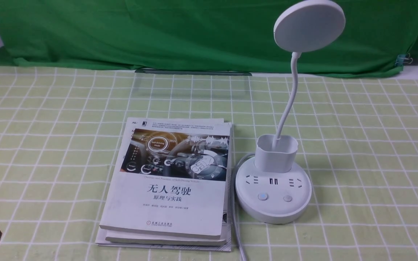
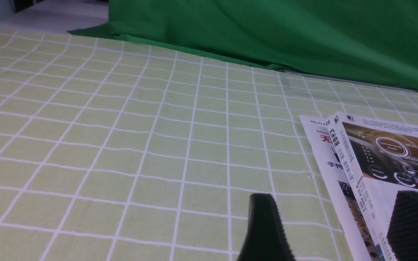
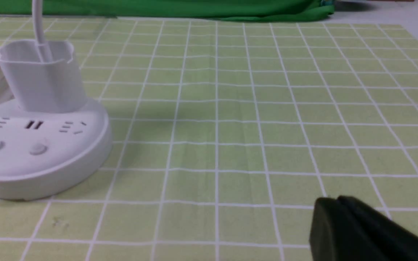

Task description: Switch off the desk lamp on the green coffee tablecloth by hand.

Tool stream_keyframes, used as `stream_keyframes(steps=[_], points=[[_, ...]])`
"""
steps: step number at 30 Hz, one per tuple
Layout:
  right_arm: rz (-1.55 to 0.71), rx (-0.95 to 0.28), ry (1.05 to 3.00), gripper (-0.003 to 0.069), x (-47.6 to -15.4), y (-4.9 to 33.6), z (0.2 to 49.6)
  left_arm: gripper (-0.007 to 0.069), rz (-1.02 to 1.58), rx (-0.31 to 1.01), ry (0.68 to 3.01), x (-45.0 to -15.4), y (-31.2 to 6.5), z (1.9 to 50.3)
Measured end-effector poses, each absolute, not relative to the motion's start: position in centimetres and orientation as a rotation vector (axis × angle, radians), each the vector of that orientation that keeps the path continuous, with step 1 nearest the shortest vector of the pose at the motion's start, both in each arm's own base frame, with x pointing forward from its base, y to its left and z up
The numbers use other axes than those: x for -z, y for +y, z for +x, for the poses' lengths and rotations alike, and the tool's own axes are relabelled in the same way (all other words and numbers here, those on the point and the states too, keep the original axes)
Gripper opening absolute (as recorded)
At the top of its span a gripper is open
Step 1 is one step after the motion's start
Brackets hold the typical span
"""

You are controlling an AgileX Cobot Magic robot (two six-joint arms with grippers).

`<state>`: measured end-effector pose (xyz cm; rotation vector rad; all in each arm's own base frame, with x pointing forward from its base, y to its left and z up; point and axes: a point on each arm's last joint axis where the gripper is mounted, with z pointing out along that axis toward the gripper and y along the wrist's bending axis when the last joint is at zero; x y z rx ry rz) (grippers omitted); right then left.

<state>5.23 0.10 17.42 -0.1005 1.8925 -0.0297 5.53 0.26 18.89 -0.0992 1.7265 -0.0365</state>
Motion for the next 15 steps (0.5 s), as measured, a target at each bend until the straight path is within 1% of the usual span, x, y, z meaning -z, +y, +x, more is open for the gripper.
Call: stream_keyframes(steps=[15], points=[[-0.099, 0.028, 1.897, 0.0053, -17.38, 0.10, 5.22, 0.0410, -0.099, 0.036, 1.727, -18.88, 0.26, 5.53]])
